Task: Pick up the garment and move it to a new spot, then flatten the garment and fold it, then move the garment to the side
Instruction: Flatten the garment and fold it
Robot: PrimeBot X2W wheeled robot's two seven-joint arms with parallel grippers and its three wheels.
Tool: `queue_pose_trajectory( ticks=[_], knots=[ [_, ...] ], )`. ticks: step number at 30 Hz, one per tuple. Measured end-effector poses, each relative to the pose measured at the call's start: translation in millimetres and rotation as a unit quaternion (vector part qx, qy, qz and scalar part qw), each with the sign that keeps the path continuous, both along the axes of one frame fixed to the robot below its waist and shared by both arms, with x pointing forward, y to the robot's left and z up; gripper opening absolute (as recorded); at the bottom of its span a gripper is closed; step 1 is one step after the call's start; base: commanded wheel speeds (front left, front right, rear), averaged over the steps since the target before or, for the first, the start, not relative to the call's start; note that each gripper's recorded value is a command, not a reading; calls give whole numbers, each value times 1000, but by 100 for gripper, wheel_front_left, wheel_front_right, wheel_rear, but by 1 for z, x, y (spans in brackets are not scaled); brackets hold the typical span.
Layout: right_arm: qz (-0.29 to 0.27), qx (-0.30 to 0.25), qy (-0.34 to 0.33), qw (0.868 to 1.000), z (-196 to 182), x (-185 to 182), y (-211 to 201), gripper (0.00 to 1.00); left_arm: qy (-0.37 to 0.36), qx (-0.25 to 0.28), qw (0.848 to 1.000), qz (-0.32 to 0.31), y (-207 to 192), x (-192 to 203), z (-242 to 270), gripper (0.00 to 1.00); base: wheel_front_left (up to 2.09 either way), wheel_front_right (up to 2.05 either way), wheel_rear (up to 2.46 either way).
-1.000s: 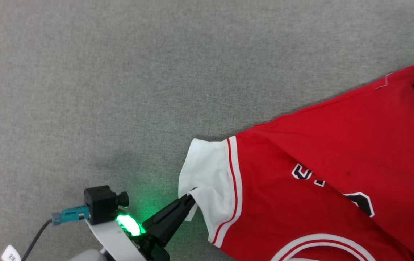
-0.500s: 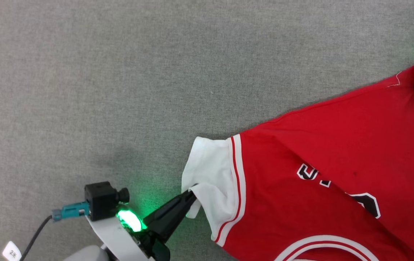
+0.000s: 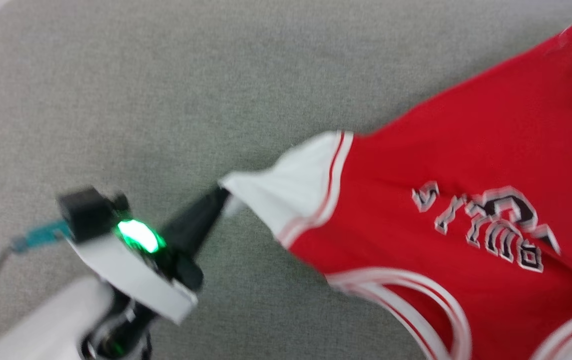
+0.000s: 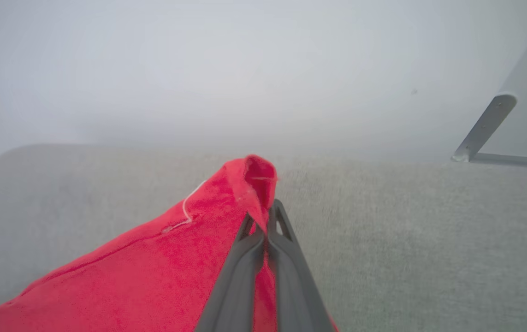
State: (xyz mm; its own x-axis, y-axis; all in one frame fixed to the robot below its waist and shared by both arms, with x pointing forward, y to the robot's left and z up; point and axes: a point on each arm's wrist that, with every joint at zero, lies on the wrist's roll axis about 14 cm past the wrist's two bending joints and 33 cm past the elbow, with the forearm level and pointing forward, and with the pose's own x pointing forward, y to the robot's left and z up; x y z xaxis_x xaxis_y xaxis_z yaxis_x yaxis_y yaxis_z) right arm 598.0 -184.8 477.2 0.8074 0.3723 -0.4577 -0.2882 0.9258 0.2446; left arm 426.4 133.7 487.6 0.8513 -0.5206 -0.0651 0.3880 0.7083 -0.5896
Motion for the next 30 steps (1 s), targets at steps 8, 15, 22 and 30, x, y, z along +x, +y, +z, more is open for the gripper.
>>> queue_pose_trajectory(
  ticks=[8, 15, 22, 30],
  knots=[
    [-129, 88, -166, 974, 99, 40, -42, 0, -112, 14, 992, 59, 38, 83, 87, 0, 0, 0, 0],
    [-181, 140, -270, 935, 166, 72, -53, 0, -201, -43, 967, 149, 74, 171, 193, 0, 0, 0, 0],
    [-194, 146, -353, 903, 219, 94, -51, 0, -271, -72, 939, 199, 84, 222, 278, 0, 0, 0, 0],
    [-191, 104, -352, 910, 210, 103, -48, 0, -268, -104, 935, 206, 81, 240, 277, 0, 0, 0, 0]
  ],
)
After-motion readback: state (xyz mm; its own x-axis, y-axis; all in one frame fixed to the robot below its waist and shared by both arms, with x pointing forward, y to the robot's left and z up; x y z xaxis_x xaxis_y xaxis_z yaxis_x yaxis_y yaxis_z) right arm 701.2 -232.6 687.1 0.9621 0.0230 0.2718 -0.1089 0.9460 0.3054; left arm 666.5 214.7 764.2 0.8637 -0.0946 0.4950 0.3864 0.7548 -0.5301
